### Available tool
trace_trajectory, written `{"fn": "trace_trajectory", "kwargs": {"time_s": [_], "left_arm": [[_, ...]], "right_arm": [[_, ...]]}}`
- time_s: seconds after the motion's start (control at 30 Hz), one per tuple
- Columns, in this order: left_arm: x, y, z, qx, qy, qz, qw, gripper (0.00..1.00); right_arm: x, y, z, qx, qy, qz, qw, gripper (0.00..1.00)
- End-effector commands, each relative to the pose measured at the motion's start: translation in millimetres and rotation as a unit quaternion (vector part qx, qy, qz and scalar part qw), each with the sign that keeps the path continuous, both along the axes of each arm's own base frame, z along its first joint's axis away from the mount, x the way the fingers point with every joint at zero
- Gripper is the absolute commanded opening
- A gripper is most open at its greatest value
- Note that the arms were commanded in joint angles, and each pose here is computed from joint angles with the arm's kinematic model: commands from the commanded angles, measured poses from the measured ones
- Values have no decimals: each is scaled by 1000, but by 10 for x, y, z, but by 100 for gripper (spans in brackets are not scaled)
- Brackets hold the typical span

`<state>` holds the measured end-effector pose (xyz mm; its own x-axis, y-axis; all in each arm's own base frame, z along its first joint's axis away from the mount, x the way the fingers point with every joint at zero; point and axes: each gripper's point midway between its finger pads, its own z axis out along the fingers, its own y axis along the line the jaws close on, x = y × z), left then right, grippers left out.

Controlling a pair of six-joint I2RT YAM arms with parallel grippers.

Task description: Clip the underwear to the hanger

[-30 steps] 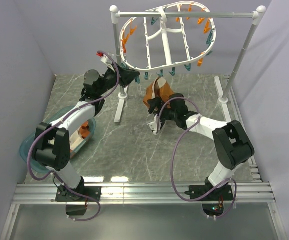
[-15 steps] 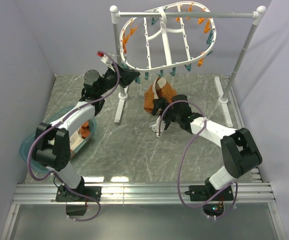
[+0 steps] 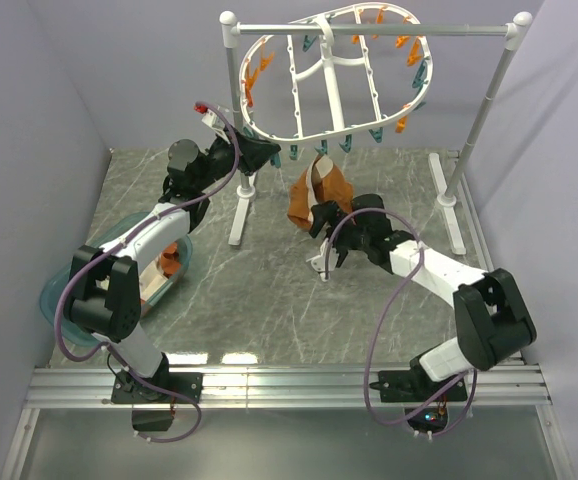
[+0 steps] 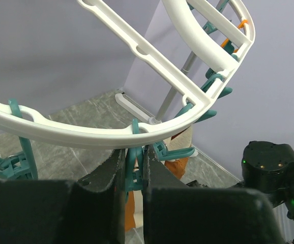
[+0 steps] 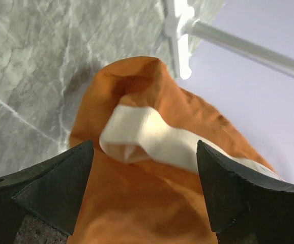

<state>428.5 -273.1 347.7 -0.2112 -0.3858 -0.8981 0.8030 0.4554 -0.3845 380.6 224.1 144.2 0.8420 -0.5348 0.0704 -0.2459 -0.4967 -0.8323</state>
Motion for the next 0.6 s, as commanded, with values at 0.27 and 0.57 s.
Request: {"fn": "trace_trajectory", "kwargs": {"time_s": [0.27,0.57], "left_arm": [[-202,-19,356,-10,-58,-23,998,0],[-223,-33,332,-12,-53,-31,998,0]], "right_arm": [[-18,198,556,-49,-222,149,962,90],[-282,390,718,-3,-209,187,960,91]]}}
